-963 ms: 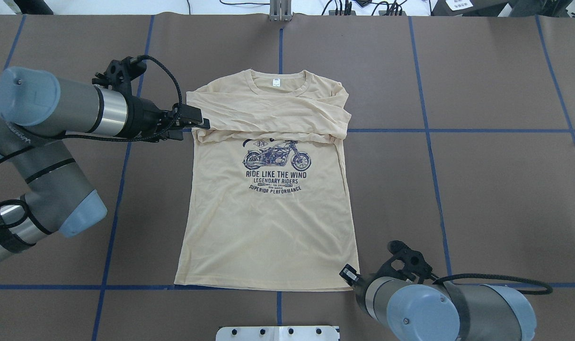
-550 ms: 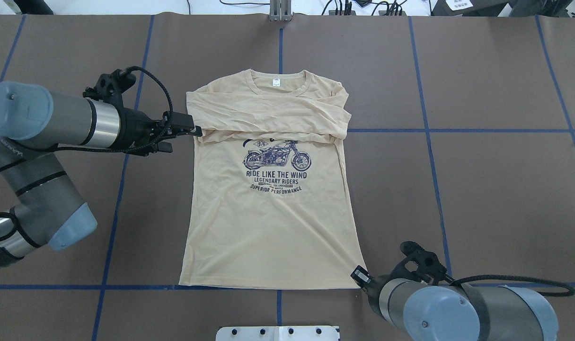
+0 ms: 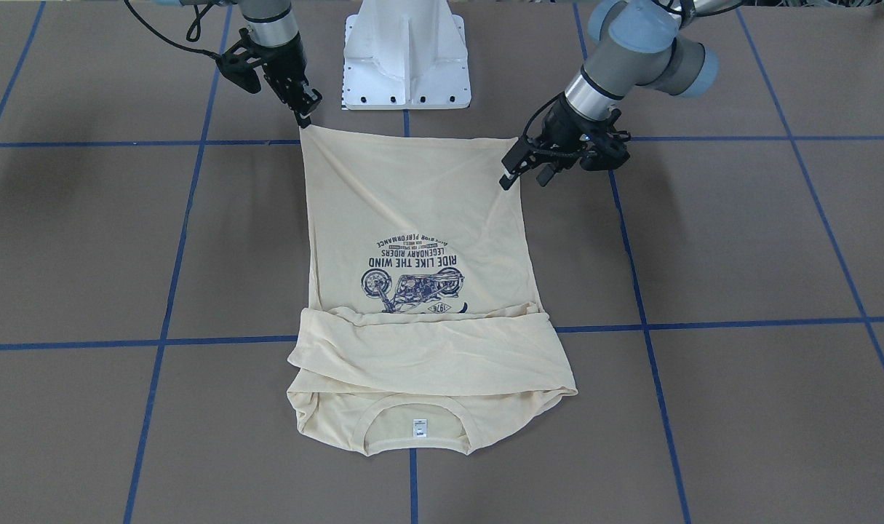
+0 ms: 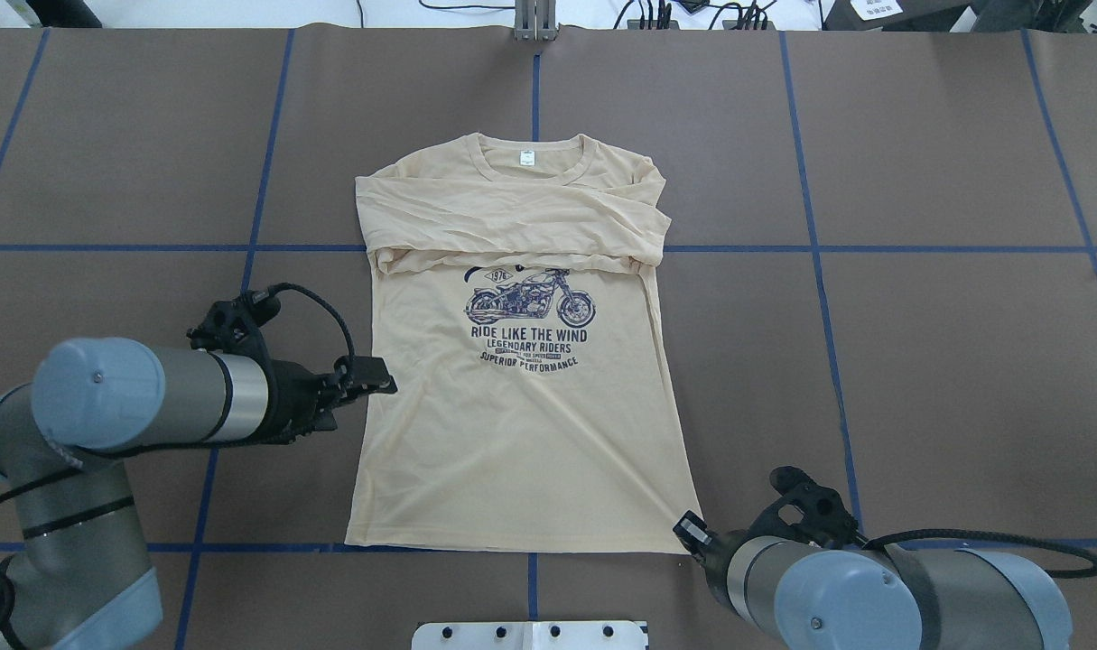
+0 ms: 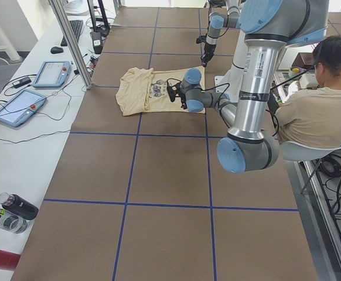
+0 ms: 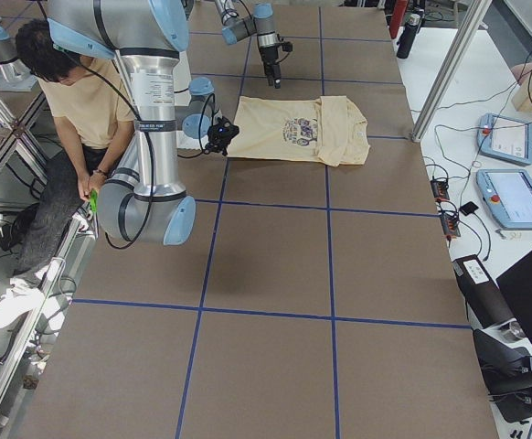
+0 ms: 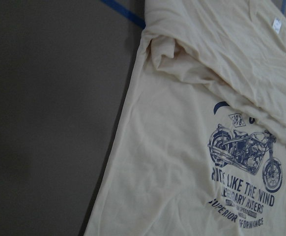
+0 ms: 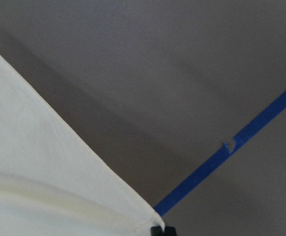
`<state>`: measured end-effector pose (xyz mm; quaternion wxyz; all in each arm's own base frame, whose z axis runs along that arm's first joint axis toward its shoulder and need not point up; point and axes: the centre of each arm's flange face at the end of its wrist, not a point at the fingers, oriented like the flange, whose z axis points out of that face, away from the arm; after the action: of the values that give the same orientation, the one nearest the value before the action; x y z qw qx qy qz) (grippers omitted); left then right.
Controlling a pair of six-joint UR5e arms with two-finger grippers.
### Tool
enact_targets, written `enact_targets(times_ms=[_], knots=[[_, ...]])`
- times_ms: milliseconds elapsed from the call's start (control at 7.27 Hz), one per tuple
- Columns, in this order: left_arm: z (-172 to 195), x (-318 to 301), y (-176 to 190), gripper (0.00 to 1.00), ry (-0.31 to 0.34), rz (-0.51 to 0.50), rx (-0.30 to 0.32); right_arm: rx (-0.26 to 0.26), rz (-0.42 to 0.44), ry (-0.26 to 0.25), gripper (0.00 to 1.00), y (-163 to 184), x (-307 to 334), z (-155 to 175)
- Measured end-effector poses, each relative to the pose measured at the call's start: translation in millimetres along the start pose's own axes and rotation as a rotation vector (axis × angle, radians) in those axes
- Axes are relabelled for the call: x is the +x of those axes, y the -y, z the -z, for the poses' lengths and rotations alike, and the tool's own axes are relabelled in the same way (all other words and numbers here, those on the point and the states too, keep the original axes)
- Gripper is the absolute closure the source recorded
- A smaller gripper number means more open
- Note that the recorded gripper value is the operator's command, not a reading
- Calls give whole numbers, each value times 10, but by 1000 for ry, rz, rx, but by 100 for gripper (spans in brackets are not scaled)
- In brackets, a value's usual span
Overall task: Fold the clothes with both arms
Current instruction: 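Move the left gripper down to the other hem corner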
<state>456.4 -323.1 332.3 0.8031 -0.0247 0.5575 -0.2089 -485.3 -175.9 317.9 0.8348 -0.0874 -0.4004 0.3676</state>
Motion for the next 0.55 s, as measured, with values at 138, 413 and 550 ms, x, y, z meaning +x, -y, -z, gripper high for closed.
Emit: enact_targets(times_ms=[138, 413, 550], knots=[[-112, -92, -300, 5, 49, 4, -5, -2, -14, 2, 100, -1, -3, 13], [-265, -281, -691, 7, 130, 9, -21, -3, -23, 3, 100, 8, -5, 22], [-271, -311, -792, 14, 156, 10, -26, -4, -24, 4, 100, 10, -8, 30]])
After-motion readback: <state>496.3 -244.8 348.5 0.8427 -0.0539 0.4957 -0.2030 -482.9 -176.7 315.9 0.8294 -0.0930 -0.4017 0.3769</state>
